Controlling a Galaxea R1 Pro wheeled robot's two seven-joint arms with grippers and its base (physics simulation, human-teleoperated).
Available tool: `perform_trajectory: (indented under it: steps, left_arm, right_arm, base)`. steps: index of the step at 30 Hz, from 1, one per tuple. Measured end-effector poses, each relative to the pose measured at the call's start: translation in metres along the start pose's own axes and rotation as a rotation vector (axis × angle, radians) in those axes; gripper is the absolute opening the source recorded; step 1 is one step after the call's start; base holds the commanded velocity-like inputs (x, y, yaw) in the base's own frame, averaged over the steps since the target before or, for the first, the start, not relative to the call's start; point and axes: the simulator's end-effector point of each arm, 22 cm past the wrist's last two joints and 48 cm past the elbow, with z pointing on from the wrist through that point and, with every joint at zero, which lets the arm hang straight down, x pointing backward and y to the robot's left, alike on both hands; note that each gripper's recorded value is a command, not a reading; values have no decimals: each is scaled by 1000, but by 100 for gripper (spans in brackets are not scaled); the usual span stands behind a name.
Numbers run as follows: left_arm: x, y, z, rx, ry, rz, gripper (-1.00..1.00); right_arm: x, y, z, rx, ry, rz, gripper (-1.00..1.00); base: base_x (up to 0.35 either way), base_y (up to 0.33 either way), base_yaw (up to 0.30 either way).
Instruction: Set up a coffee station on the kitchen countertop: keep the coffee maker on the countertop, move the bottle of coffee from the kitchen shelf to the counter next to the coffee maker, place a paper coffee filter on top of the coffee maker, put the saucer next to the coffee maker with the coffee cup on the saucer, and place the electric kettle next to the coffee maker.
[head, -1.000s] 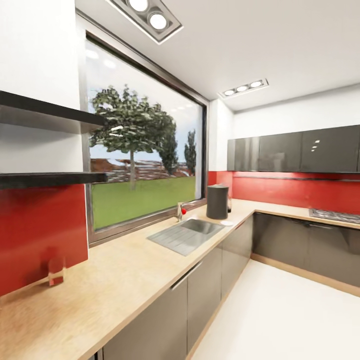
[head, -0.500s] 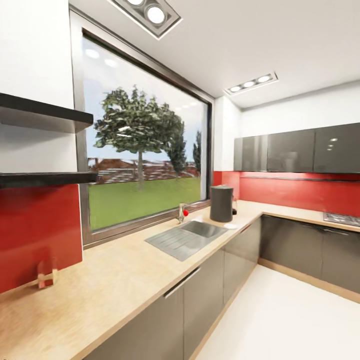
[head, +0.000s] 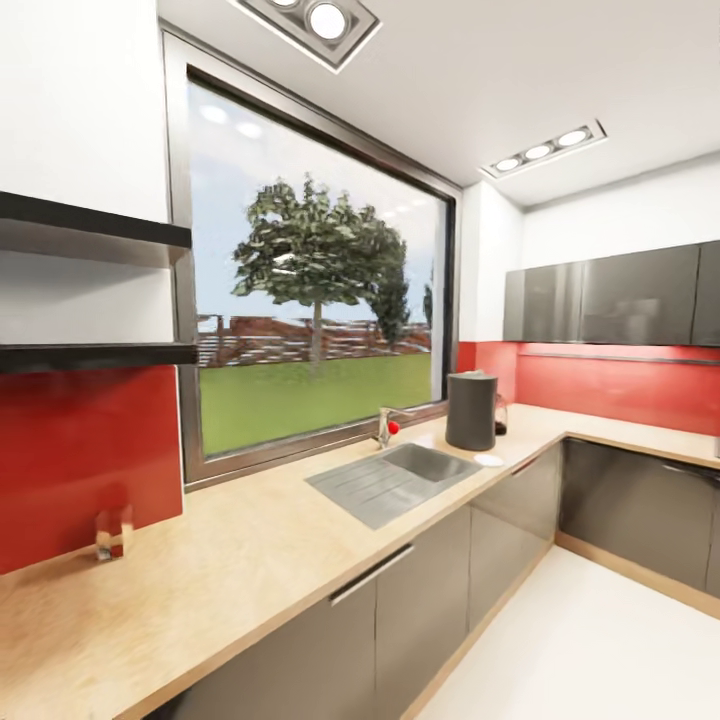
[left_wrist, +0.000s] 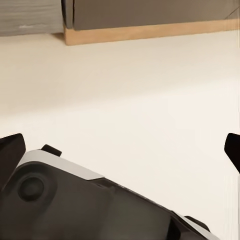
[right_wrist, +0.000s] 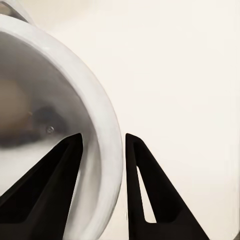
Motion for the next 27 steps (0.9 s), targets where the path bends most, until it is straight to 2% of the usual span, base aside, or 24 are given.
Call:
perform_trajectory:
  steps: [11, 27]
  left_arm:
    - [0, 0, 0, 0, 0, 0, 100]
    - [1, 1, 0, -2, 4, 1, 100]
  right_arm:
    - [-1, 0, 0, 0, -3, 0, -100]
    - [-2, 4, 0, -5, -12, -2, -100]
  base:
    - [86, -274, 46]
    - [85, -274, 265]
